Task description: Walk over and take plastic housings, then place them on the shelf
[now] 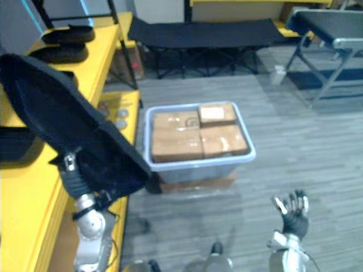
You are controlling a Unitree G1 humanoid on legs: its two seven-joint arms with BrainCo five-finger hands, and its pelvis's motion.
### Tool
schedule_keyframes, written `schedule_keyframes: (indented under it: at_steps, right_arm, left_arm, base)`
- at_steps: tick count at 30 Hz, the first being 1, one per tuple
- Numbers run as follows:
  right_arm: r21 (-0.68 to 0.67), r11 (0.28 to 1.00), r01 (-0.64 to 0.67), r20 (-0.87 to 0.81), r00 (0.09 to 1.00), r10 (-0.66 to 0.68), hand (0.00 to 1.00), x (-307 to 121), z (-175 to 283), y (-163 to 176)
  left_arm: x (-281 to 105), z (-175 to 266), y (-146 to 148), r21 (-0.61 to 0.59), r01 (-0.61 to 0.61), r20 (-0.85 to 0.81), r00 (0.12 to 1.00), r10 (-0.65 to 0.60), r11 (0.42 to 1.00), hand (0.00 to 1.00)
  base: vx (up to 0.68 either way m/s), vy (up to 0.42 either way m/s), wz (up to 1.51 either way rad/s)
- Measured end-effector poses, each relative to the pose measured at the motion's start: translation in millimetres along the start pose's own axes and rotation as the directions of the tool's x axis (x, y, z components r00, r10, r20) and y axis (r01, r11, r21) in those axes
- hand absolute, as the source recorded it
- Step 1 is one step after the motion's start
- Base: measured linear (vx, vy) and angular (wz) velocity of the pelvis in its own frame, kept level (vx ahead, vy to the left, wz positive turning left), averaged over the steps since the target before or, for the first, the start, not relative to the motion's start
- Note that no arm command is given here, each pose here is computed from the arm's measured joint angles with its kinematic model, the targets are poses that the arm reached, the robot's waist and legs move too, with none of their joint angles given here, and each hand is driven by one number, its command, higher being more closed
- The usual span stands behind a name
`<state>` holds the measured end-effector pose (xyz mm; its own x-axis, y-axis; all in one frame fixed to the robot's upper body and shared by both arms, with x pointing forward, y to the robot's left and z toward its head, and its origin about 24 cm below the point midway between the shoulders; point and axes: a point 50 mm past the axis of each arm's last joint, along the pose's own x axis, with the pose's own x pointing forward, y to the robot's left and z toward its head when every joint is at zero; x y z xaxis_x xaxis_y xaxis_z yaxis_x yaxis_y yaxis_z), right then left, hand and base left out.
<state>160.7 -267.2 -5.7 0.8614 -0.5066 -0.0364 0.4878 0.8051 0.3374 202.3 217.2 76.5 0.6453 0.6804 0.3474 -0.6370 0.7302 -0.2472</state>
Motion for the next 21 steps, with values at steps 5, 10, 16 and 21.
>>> schedule_keyframes:
  at_steps: [5,10,16,21]
  right_arm:
    - [0.061,0.97,-0.237,0.002,0.972,0.237,0.0,11,-5,49]
    - [-0.023,0.859,-0.512,0.012,0.859,0.512,0.0,30,-3,142]
    - [-0.05,0.79,-0.611,0.013,0.791,0.612,0.0,40,6,190]
    - [-0.057,0.787,-0.614,-0.075,0.789,0.61,0.0,35,-7,185]
  left_arm:
    - [12,31,64,0.159,-0.269,0.192,0.952,0.238,0.95,1.0]
    - [-9,56,117,0.249,-0.467,0.282,0.873,0.398,0.848,1.0]
    - [-30,60,146,0.22,-0.563,0.238,0.823,0.516,0.797,1.0]
    - [-32,60,148,0.221,-0.56,0.231,0.826,0.515,0.799,1.0]
  base:
    - [0.07,0.006,0.77]
    - [0.09,0.038,0.9]
    - [0.08,0.051,0.55]
    - [0.01,0.017,0.3]
